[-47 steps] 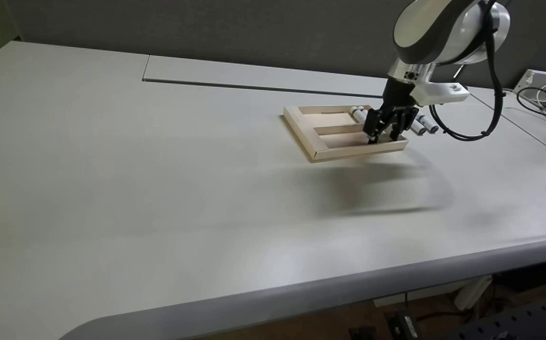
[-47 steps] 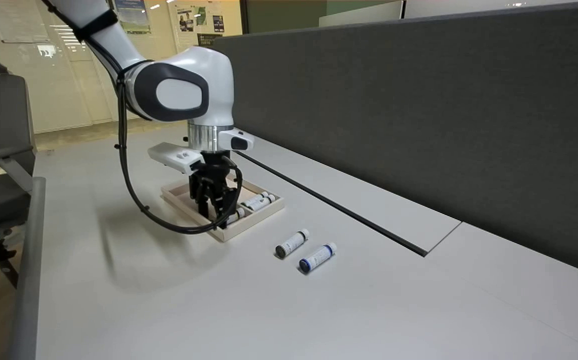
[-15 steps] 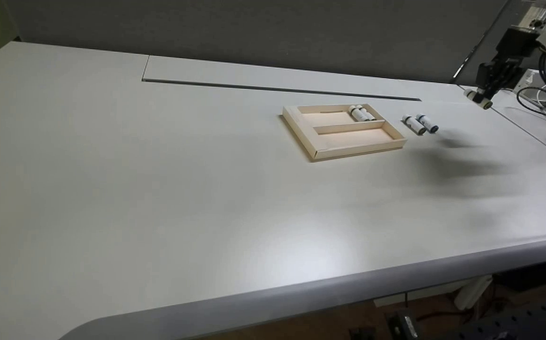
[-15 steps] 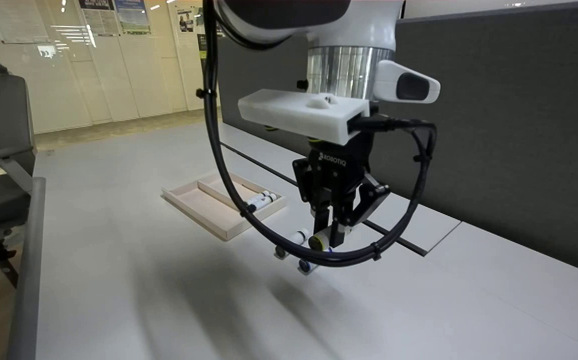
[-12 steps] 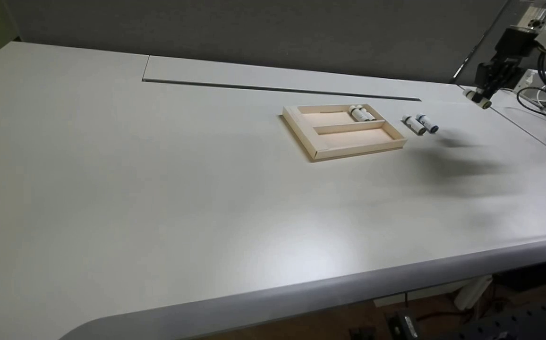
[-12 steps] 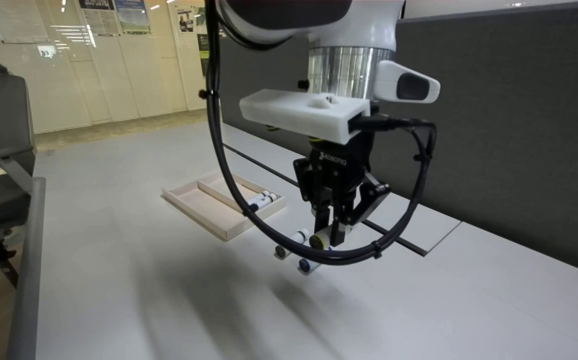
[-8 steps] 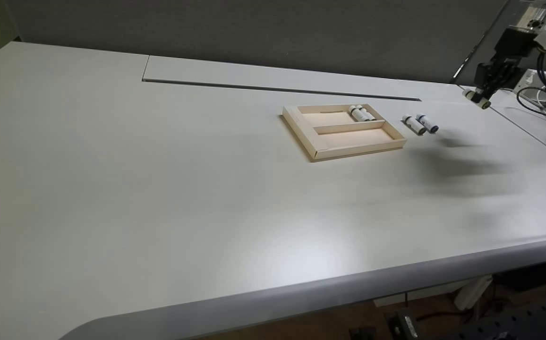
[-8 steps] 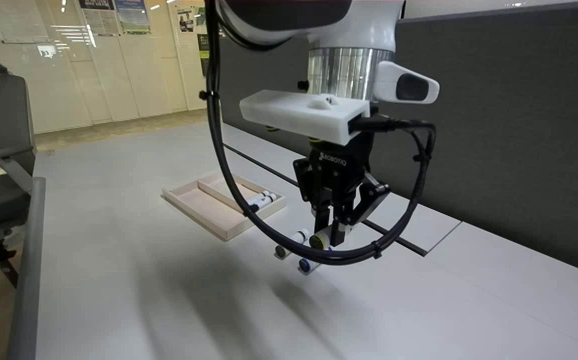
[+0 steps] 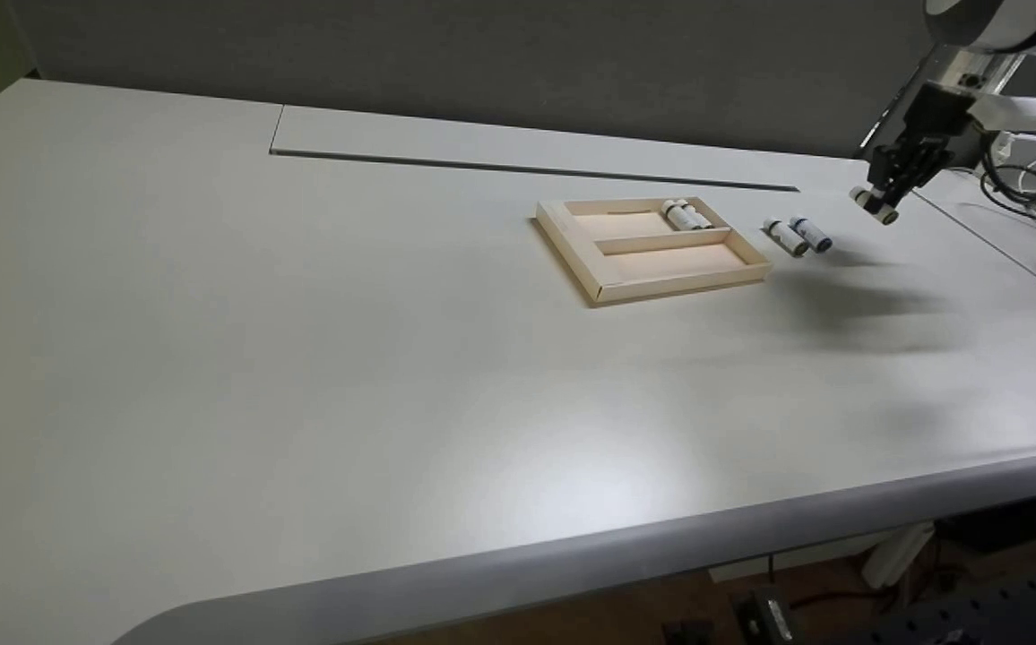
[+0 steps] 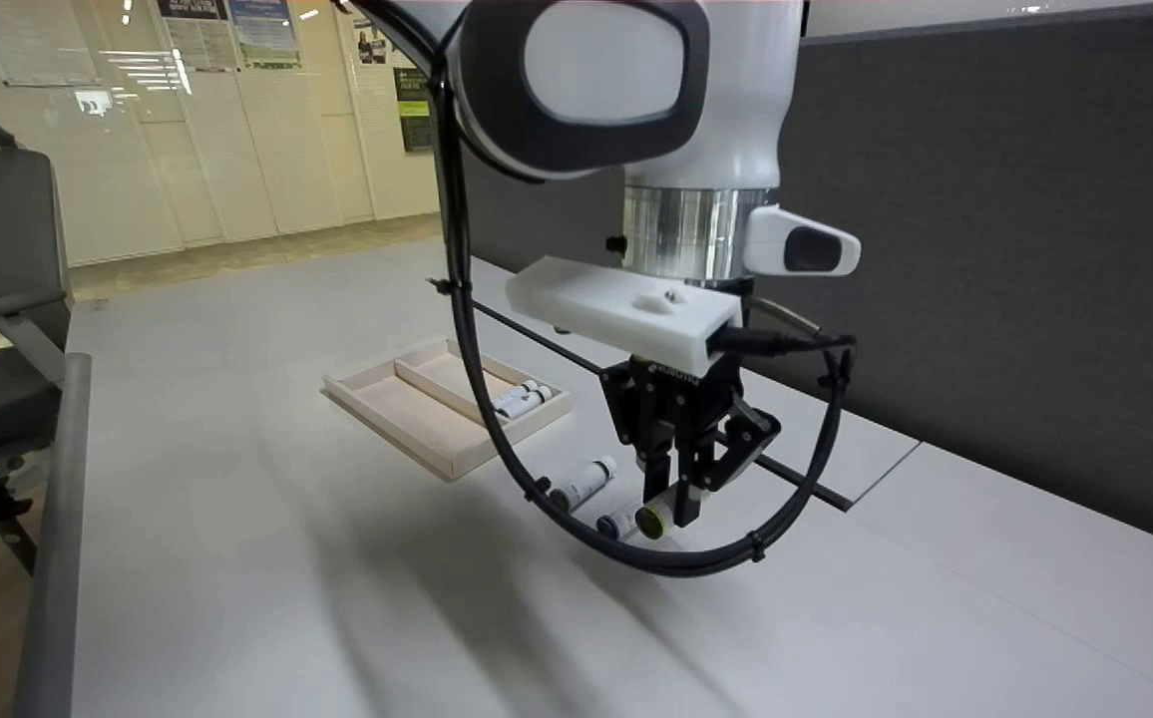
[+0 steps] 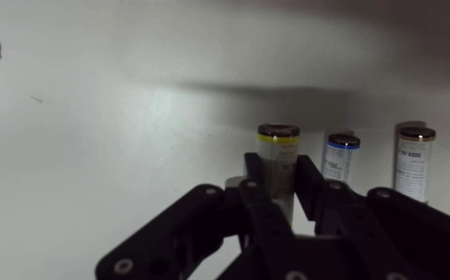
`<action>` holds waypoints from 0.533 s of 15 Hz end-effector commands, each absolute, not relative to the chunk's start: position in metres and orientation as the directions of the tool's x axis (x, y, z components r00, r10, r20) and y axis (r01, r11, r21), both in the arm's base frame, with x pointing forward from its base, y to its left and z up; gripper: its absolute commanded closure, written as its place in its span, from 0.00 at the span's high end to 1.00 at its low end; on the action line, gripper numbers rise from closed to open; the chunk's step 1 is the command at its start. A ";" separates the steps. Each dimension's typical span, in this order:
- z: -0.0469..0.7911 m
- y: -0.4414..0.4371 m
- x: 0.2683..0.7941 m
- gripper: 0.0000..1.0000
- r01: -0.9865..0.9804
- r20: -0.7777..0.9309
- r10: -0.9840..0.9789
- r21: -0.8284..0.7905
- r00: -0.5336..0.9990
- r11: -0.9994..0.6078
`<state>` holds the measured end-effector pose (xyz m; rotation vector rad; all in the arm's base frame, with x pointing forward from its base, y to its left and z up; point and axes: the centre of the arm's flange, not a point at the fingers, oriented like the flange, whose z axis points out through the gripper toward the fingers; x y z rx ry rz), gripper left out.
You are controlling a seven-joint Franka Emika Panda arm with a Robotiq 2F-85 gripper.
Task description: Remove the bottle from the bottom part of the tray
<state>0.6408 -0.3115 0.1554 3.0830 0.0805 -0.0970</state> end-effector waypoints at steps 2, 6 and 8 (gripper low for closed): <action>0.130 -0.318 0.658 0.07 0.054 -0.039 0.050 0.097 0.998 -0.994; 0.114 -0.319 0.658 0.07 0.059 -0.043 0.055 0.104 0.998 -0.993; 0.108 -0.321 0.659 0.07 0.054 -0.052 0.049 0.101 0.997 -0.993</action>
